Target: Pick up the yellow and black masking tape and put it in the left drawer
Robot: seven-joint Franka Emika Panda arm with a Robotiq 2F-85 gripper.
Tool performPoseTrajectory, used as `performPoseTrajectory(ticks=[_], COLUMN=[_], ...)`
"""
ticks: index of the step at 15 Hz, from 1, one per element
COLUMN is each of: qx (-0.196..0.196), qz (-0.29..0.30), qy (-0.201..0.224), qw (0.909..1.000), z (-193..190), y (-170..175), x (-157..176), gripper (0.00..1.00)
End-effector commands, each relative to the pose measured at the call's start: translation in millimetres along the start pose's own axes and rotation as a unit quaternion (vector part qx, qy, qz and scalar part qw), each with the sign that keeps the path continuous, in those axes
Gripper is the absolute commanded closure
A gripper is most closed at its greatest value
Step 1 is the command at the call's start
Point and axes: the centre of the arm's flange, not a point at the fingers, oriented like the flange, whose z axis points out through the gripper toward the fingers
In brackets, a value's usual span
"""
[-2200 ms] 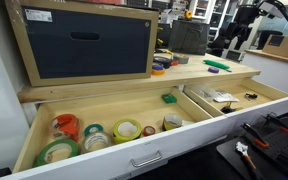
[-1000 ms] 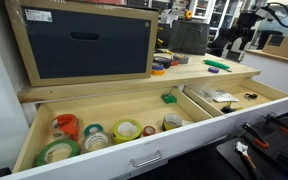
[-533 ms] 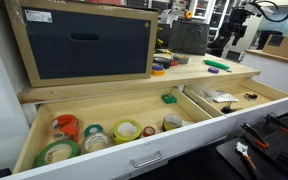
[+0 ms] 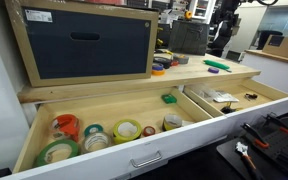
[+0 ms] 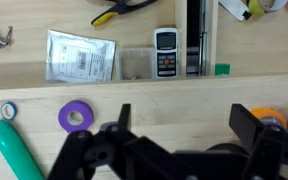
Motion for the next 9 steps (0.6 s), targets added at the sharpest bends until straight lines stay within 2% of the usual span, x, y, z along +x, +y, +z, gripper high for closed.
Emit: performPoseTrajectory(ticks=[1, 6, 8, 9], qx=[-0.022, -0.048, -0.022, -0.035], qz=[-0.026, -0.034, -0.038, -0.024], qy=[-0.01, -0.018, -0.038, -0.017], qw=[0.9994, 0.9981, 0.9983, 0.9989], z=[-20.9, -26.3, -25.2, -17.7], y=[-9.5, -7.6, -6.7, -7.4], x=[15.8, 19.2, 17.8, 11.1], gripper=[0.0, 0.0, 0.0, 0.0])
